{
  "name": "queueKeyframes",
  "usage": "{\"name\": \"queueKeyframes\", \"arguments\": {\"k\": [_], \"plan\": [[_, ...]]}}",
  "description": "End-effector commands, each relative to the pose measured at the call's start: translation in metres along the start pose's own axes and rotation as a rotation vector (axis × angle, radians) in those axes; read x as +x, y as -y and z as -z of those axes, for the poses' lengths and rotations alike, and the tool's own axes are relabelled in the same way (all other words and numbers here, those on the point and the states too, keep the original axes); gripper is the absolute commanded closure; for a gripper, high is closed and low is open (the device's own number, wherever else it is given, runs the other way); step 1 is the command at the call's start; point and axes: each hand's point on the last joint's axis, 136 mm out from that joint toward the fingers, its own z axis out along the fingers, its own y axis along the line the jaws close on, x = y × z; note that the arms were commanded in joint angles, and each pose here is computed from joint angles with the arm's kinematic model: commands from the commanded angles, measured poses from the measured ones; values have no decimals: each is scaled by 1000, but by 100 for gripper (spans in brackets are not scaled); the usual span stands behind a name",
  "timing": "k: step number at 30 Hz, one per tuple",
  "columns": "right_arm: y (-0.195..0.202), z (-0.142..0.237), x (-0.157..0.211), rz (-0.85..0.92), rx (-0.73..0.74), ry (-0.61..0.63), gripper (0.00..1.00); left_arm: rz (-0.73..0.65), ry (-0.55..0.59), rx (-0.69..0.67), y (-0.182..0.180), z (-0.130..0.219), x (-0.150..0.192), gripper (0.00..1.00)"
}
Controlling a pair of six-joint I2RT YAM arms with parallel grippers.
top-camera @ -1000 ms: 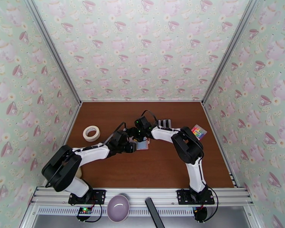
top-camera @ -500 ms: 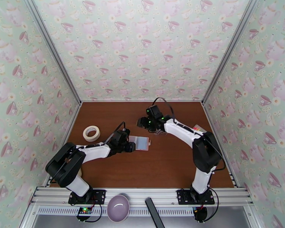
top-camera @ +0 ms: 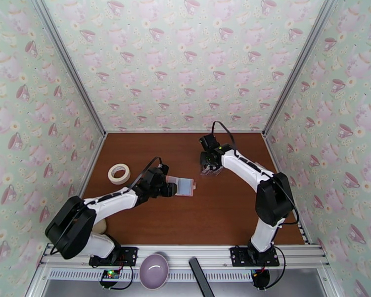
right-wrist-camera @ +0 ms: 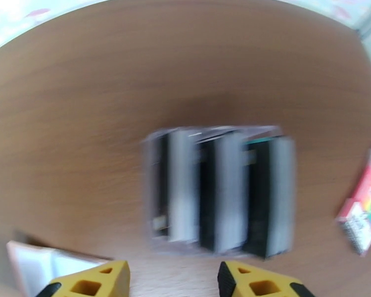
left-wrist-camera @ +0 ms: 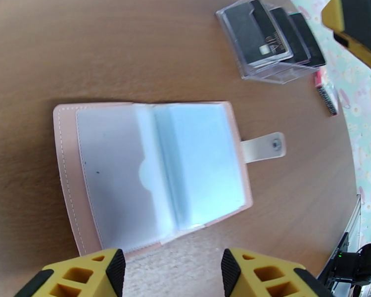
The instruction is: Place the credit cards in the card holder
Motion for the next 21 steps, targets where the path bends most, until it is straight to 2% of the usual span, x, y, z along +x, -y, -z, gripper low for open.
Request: {"name": "queueKeyframes", "arguments": {"k": [1,7,13,17,21], "plan": [[34,11,-15,2,75,33,53,-9,2,13,5,9,-2,42],[59,-3,-13,-32,90,12,58,0,-1,5,-1,7,0,42],[62,-18,-7,-53,71,-11,58,15,-10,14,-5,3,2,42],[57,-23,-3,-68,30,-21,46,20,-16,15,-6,1,4,42],[54,-28,0,-77,4,-28,41,25,-20,17,-7,-1,5,42]]}}
